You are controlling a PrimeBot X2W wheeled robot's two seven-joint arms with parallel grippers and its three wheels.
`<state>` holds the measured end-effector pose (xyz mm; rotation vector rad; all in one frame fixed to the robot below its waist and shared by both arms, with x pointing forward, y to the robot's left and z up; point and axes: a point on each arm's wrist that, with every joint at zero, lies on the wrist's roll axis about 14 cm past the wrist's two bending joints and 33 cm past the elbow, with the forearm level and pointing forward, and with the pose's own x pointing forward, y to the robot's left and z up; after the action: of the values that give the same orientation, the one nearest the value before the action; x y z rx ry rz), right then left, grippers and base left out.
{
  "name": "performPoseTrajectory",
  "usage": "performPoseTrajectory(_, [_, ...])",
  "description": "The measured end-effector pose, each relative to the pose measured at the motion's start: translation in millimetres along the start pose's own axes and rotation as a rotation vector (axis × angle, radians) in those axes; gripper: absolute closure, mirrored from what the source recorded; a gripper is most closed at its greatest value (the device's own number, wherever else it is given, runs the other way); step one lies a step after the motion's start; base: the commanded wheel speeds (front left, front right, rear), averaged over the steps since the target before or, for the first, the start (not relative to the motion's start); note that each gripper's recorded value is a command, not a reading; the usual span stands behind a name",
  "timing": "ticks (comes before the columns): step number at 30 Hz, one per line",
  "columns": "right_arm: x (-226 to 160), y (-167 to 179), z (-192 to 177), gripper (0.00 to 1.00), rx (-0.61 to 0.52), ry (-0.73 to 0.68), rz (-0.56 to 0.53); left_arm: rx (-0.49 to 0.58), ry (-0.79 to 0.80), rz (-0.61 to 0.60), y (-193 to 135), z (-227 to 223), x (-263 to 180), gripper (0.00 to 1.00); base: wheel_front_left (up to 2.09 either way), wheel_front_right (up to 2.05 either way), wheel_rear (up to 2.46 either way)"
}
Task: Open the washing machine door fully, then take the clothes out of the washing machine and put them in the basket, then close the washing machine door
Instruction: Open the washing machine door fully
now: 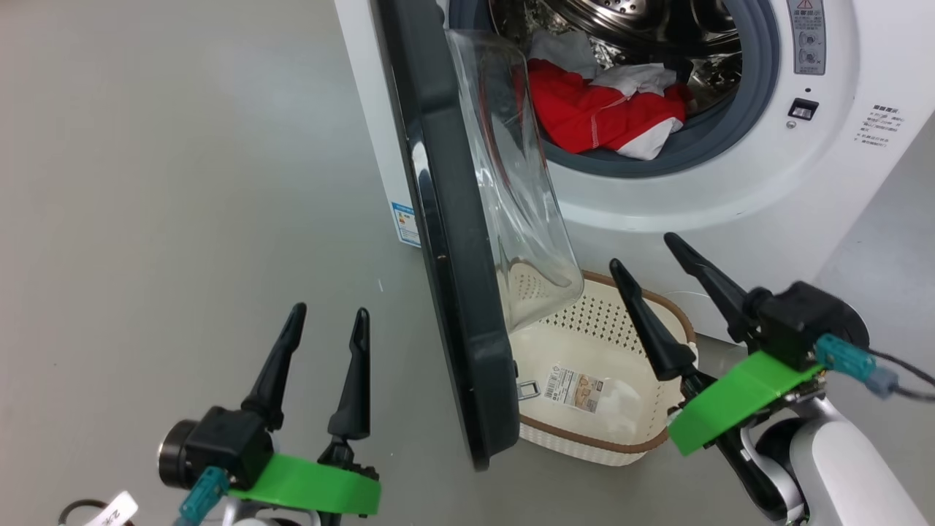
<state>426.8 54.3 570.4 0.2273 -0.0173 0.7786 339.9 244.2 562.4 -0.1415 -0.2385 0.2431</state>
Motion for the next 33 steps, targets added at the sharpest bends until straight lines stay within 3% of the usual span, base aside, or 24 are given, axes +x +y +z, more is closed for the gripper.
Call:
performPoseTrajectory(14, [-37, -25, -11, 0.00, -0.122, -0.097, -0.153, 0.010, -0.014, 0.009, 2, 4, -5, 0.00, 0.00, 0.00, 0.00])
performPoseTrajectory(28, [-52, -30, -20, 0.00, -0.085, -0.092, -0.185, 0.006, -0.001, 0.017, 4, 0, -11, 0.00, 0.00, 0.00, 0.00])
performPoseTrajectory(29, [-52, -30, -19, 0.00, -0.086, -0.093, -0.186, 0.006, -0.001, 0.017, 4, 0, -12, 0.15, 0.00, 0.00, 0.00])
performPoseTrajectory(31, [-52, -30, -18, 0.00, -0.084, -0.097, -0.188, 0.006, -0.004, 0.017, 4, 1, -12, 0.98, 0.00, 0.00, 0.00])
performPoseTrajectory(33, [-53, -30, -17, 0.00, -0.081, -0.101, -0.189, 0.005, -0.006, 0.016, 4, 2, -12, 1.00, 0.00, 0.00, 0.00])
